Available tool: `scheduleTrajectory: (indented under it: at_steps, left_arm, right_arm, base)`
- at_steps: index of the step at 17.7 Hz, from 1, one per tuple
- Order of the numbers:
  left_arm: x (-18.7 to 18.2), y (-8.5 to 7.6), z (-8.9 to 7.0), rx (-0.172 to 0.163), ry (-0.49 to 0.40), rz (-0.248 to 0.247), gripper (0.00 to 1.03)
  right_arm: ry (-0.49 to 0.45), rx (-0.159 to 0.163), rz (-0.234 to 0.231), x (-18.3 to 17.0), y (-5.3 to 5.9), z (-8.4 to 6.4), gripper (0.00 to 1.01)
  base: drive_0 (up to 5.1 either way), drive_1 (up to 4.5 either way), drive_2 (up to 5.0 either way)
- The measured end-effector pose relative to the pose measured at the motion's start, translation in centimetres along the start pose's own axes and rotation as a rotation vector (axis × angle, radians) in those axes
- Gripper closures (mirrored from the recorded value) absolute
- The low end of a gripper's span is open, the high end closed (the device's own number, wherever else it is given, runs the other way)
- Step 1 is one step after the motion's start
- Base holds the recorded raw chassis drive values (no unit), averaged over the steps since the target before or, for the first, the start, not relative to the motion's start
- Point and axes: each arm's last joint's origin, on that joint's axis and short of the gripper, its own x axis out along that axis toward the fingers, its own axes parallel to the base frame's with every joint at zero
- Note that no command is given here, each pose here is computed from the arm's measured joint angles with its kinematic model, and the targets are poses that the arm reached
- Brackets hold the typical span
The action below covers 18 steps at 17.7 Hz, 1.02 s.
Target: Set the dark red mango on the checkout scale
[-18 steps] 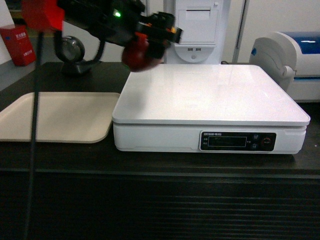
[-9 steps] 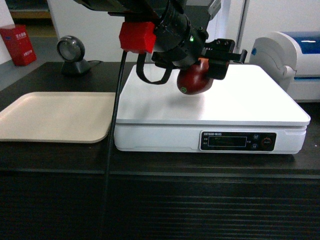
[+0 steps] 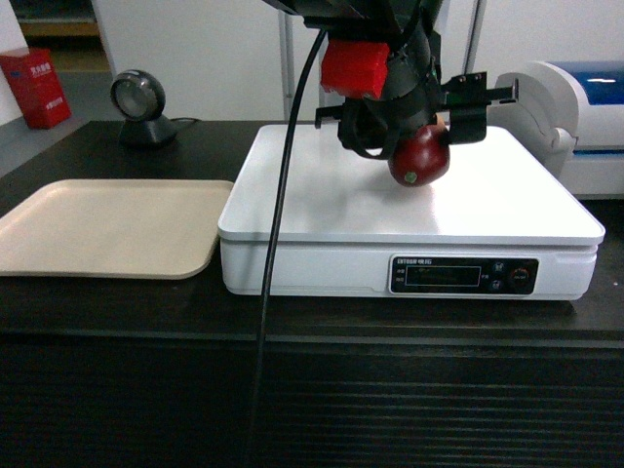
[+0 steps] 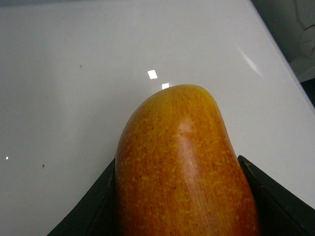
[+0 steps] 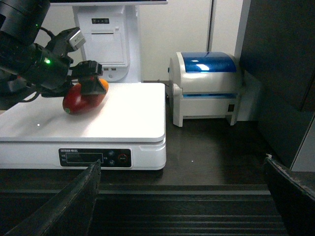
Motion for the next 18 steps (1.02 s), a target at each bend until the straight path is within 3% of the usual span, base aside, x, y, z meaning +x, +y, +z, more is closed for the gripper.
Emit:
scheduleTrajectory:
  at_steps: [4, 6, 7, 10, 12, 15, 18]
  left_arm:
    - [1.0, 0.2, -0.1, -0.043, 0.021, 0.065, 0.42]
    - [1.0, 0.2, 0.0, -0.049, 0.024, 0.085, 0.42]
    - [1.1, 0.2, 0.0, -0.05, 0.022, 0.086, 0.38]
    - [1.2, 0.1, 0.1, -0.049, 0.021, 0.085, 0.06]
    - [1.2, 0.1, 0.4, -0.047, -0.008, 0.087, 0.06]
    - [0.7, 0.1, 0.8, 0.009, -0.101, 0.092, 0.05]
    - [-2.6, -0.8, 2.6, 0.109, -0.286, 0.024, 0.05]
  right_arm:
    - [0.0, 0.0, 0.0, 0.0, 0.0, 0.0, 0.03]
    - [0.0, 0.0, 0.0, 0.0, 0.0, 0.0, 0.03]
    - [0.0, 0.0, 0.0, 0.0, 0.0, 0.0, 0.03]
    - [0.0, 0.0, 0.0, 0.0, 0.0, 0.0, 0.03]
    - [0.0, 0.0, 0.0, 0.0, 0.0, 0.0, 0.03]
    - [0.0, 0.0, 0.0, 0.0, 0.0, 0.0, 0.03]
    - [0.0, 0.0, 0.0, 0.0, 0.0, 0.0, 0.03]
  base:
    - [0.0, 0.0, 0.0]
    - [0.0, 0.0, 0.0]
    - [0.0, 0.0, 0.0]
    - [0.0, 0.0, 0.0]
    - [0.0, 0.0, 0.0]
    - [0.0, 0.0, 0.0]
    - [0.0, 0.0, 0.0]
